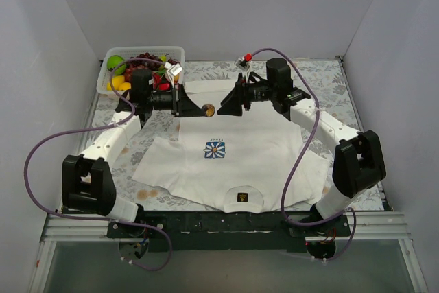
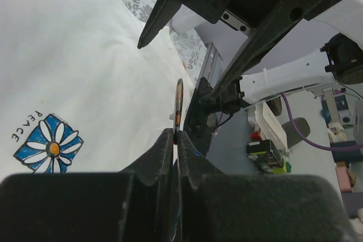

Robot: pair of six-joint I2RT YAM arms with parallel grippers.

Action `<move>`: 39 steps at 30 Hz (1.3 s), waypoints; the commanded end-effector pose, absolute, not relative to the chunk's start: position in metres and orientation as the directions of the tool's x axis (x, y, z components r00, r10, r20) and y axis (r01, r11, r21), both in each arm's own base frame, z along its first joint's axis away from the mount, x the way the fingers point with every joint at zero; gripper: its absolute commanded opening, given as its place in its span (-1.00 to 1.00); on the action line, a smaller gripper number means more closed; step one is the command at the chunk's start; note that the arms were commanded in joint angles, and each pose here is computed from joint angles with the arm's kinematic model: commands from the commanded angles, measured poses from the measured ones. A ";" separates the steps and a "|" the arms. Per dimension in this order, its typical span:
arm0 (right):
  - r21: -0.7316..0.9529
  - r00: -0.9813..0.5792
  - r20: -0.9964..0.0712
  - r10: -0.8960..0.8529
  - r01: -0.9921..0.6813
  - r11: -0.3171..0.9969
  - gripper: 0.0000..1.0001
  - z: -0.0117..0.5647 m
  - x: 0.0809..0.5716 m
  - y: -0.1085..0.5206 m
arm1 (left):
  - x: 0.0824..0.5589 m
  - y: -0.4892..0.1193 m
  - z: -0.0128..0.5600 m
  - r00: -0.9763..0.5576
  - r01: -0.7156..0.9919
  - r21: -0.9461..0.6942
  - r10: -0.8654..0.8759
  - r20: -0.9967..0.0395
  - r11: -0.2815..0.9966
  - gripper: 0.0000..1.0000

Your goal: Pin the brooch onto the clothing

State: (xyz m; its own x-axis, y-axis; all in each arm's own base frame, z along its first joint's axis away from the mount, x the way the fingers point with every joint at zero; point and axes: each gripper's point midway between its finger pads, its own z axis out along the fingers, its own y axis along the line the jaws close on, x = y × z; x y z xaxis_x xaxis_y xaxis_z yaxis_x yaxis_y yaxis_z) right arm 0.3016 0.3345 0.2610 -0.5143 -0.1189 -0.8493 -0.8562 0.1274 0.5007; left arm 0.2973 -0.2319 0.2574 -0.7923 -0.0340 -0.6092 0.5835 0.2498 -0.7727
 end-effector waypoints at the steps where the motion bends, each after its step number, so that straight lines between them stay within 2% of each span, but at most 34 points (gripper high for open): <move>1: 0.474 -0.476 -0.872 -0.117 -0.879 0.045 0.43 0.279 0.285 0.336 | 0.280 -0.241 0.279 -0.753 0.650 -0.739 0.021 -0.657 0.179 -1.00; 15: 0.522 -0.518 -0.847 -0.122 -0.853 0.000 0.03 0.282 0.286 0.348 | 0.270 -0.255 0.277 -0.750 0.658 -0.732 0.069 -0.658 0.176 -1.00; 24: 0.520 -0.513 -0.849 -0.124 -0.854 -0.027 -0.02 0.289 0.281 0.357 | 0.268 -0.261 0.270 -0.761 0.647 -0.740 0.096 -0.642 0.186 -1.00; 26: 0.521 -0.514 -0.848 -0.126 -0.853 -0.029 -0.13 0.289 0.282 0.358 | 0.268 -0.262 0.269 -0.760 0.648 -0.737 0.096 -0.643 0.191 -1.00; 27: 0.526 -0.518 -0.845 -0.129 -0.850 -0.030 -0.27 0.288 0.282 0.359 | 0.268 -0.261 0.270 -0.757 0.652 -0.734 0.096 -0.647 0.191 -1.00; 29: 0.537 -0.528 -0.838 -0.139 -0.843 -0.035 -0.38 0.286 0.281 0.360 | 0.270 -0.261 0.269 -0.756 0.651 -0.731 0.090 -0.648 0.207 -1.00; 31: 0.538 -0.529 -0.837 -0.142 -0.842 -0.038 -0.57 0.286 0.281 0.361 | 0.271 -0.261 0.268 -0.757 0.649 -0.729 0.090 -0.647 0.216 -1.00; 32: 0.537 -0.527 -0.838 -0.141 -0.843 -0.037 -0.67 0.286 0.281 0.361 | 0.272 -0.260 0.267 -0.757 0.649 -0.728 0.089 -0.648 0.221 -1.00; 33: 0.537 -0.528 -0.838 -0.140 -0.843 -0.036 -0.93 0.288 0.281 0.361 | 0.272 -0.260 0.267 -0.755 0.650 -0.726 0.090 -0.649 0.224 -1.00; 39: 0.538 -0.531 -0.833 -0.155 -0.843 -0.001 -0.97 0.288 0.283 0.358 | 0.287 -0.256 0.272 -0.738 0.650 -0.687 0.052 -0.673 0.326 -1.00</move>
State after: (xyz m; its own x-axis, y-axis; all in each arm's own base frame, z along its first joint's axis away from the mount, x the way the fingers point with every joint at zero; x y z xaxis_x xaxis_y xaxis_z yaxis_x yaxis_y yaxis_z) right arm 0.2789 0.3573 0.2703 -0.5782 -0.1660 -0.7988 -0.8100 -0.0010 0.5865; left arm 0.2771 -0.2577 0.2498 -0.7871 0.0822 -0.6114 0.6081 0.2704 -0.7464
